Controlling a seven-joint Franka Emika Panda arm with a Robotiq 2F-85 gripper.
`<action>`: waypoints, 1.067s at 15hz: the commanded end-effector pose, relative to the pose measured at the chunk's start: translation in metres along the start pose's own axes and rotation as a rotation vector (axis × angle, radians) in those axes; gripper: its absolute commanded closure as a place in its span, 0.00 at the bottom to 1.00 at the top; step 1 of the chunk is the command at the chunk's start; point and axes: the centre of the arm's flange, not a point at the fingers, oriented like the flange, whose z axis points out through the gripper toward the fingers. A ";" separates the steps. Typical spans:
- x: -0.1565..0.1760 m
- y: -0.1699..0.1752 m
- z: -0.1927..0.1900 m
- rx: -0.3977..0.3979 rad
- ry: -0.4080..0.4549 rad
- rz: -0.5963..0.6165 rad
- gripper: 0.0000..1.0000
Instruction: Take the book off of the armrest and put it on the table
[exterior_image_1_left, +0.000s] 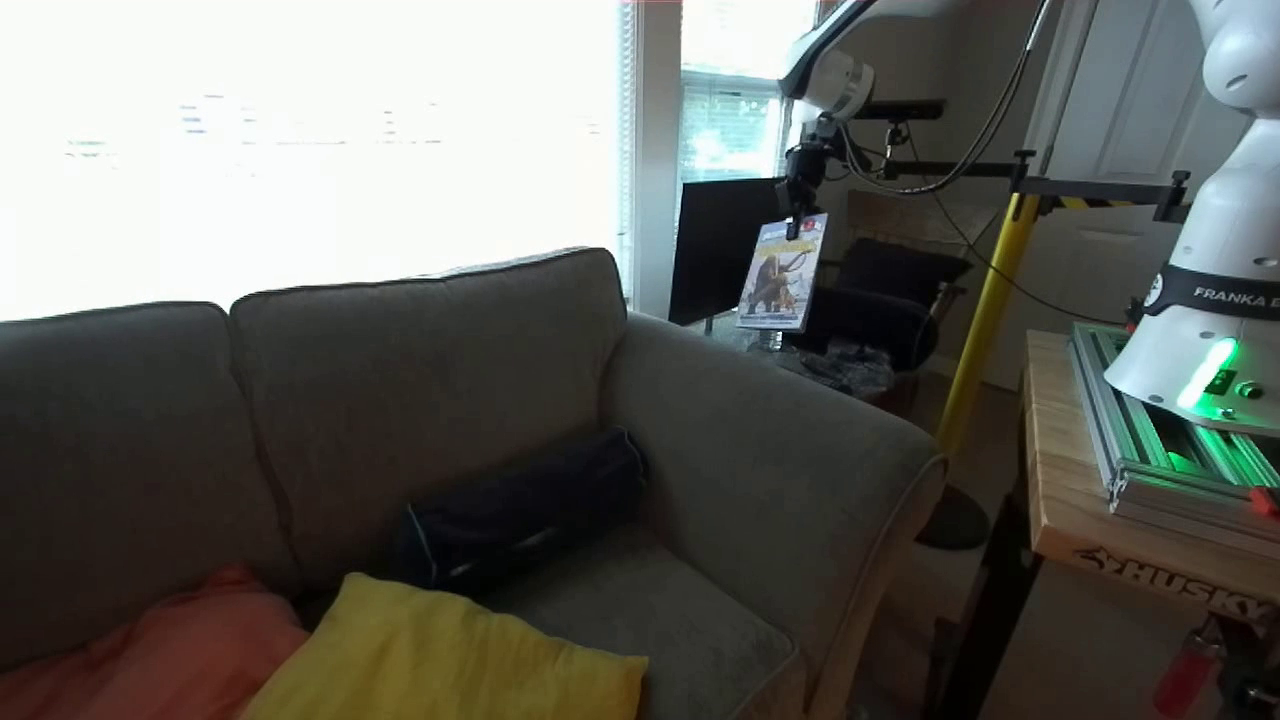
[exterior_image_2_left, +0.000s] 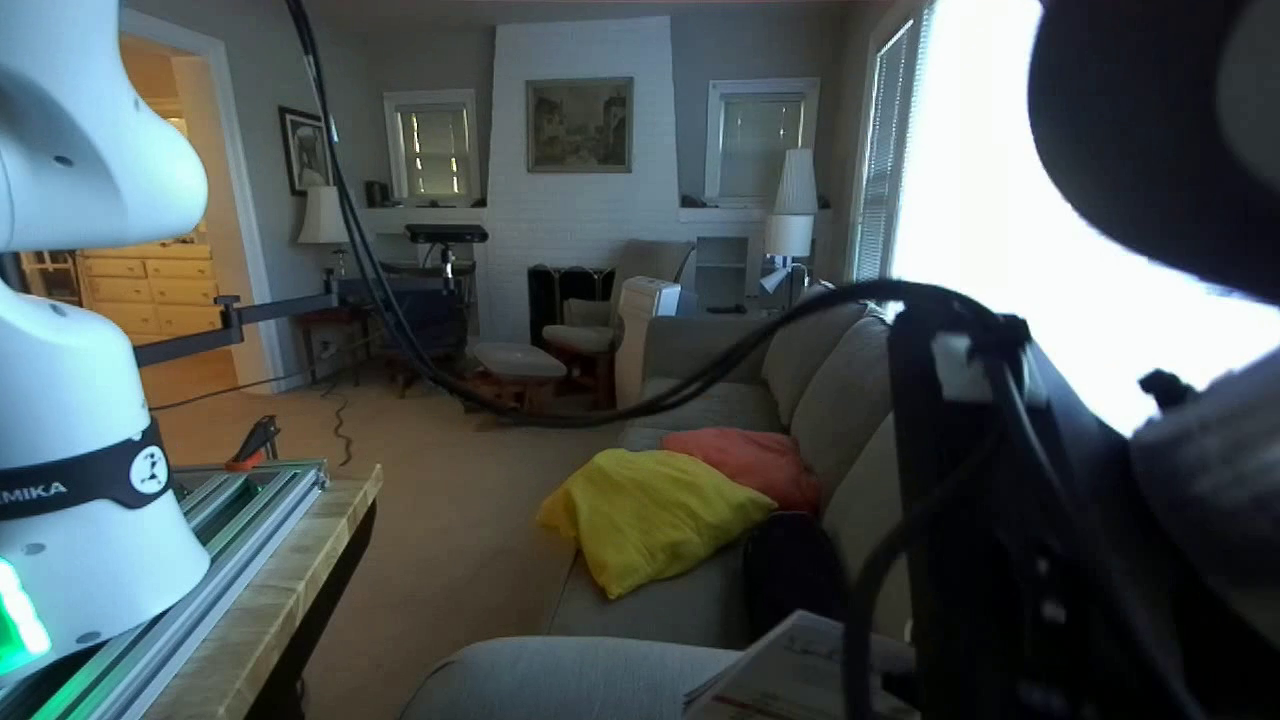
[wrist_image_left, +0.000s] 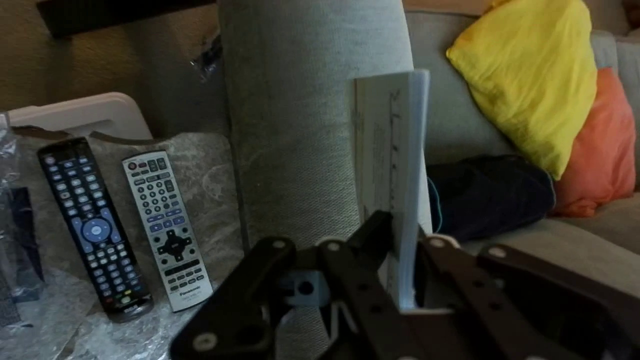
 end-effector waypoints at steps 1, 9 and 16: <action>-0.064 -0.051 -0.036 -0.138 -0.077 -0.116 0.98; -0.087 -0.092 -0.094 -0.189 0.236 0.129 0.98; -0.104 -0.051 -0.071 -0.103 0.419 0.420 0.98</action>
